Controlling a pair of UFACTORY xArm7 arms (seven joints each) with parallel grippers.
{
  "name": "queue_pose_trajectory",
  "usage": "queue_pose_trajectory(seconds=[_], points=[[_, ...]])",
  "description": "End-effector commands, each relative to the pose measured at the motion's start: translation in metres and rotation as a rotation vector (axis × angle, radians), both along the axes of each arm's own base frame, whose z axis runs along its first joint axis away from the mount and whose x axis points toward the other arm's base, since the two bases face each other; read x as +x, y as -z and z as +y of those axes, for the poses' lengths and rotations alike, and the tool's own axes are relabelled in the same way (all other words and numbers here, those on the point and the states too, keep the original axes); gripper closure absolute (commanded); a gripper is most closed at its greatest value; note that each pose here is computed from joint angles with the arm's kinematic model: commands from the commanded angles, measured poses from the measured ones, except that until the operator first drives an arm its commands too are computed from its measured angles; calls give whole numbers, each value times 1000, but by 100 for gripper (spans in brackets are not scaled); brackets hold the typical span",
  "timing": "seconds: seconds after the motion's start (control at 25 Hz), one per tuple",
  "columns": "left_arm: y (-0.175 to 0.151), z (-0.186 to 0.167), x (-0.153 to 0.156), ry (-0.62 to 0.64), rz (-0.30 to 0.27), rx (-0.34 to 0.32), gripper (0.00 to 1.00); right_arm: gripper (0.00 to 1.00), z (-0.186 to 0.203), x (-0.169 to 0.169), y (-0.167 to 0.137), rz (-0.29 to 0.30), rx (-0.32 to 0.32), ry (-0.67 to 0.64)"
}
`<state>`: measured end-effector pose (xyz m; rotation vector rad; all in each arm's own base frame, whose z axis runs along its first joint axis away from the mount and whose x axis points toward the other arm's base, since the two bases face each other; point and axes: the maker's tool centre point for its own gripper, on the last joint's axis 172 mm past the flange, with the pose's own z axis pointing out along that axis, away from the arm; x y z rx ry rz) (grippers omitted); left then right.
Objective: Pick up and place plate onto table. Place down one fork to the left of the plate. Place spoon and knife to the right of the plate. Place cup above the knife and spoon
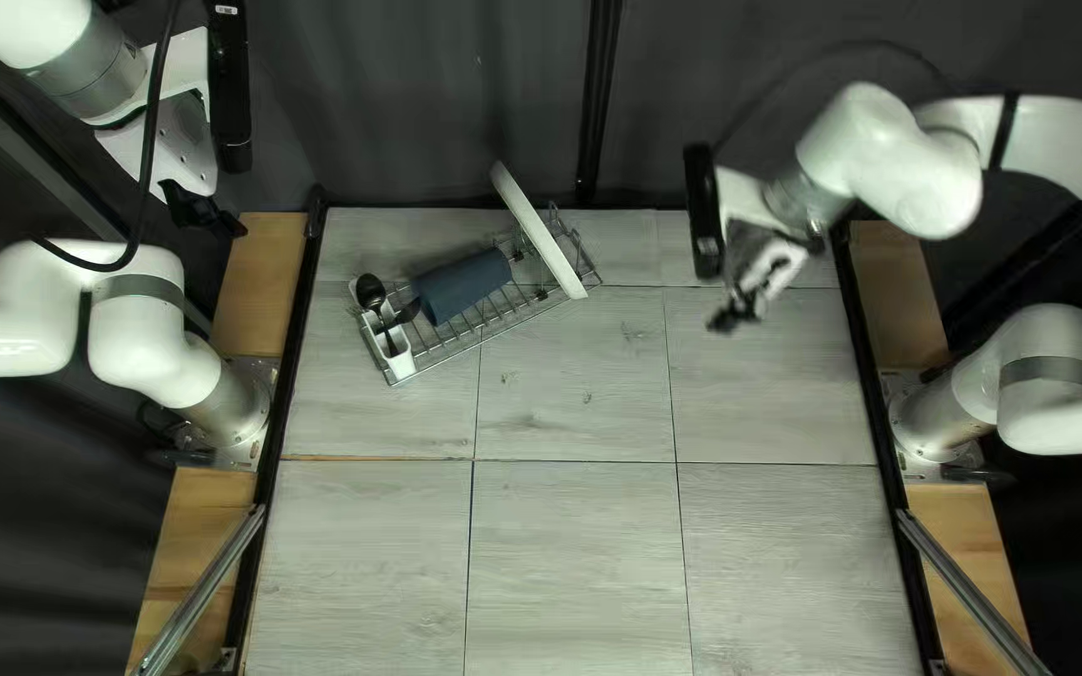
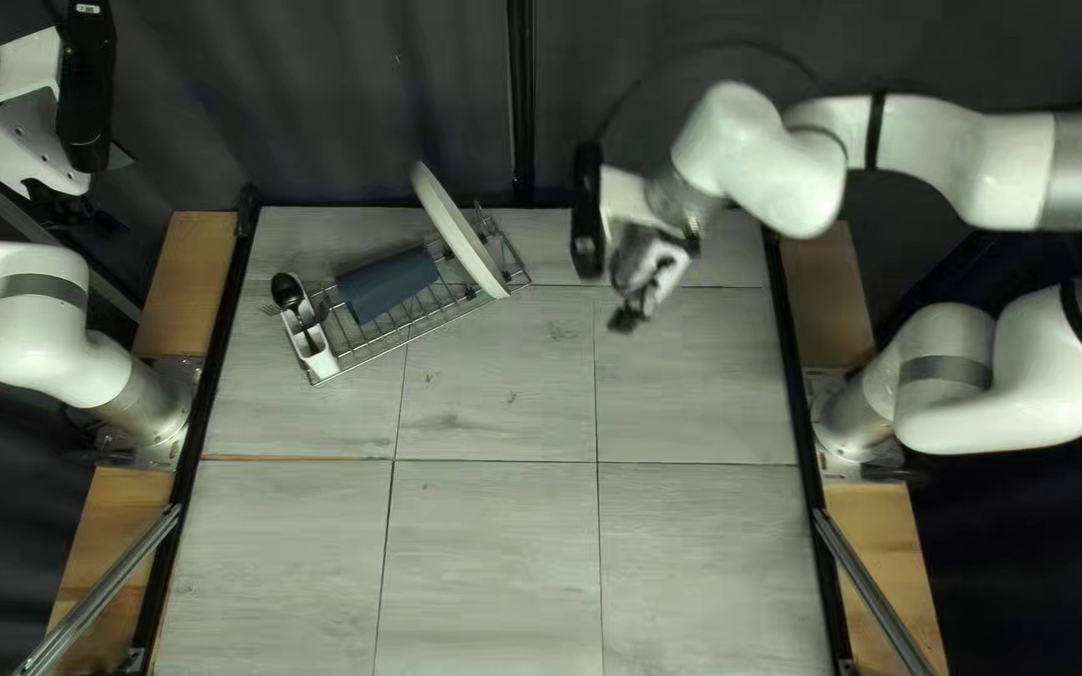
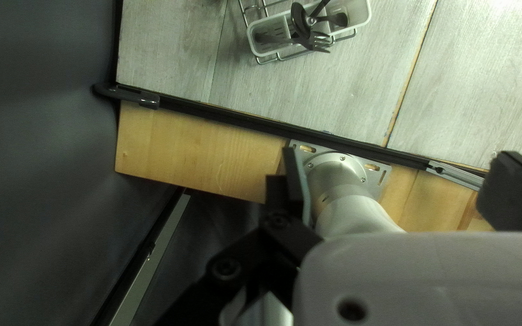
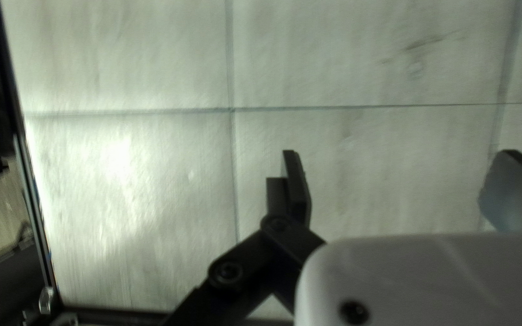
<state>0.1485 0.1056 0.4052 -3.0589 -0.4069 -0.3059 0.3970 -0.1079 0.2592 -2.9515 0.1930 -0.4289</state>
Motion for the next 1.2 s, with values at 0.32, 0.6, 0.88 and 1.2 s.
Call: queue_pose_trajectory(seconds=[0.32, 0.6, 0.88, 1.2], points=[[0, 0, 0, 0, 0, 0, 0, 0, -51, 46, -13, -83, 39, 47], [0, 0, 0, 0, 0, 0, 0, 0, -79, 100, -7, -246, 135, 291], [0, 0, 0, 0, 0, 0, 0, 0, -79, 142, 9, -321, 135, 432], [0, 0, 0, 0, 0, 0, 0, 0, -80, 164, 34, -346, 155, 439]])
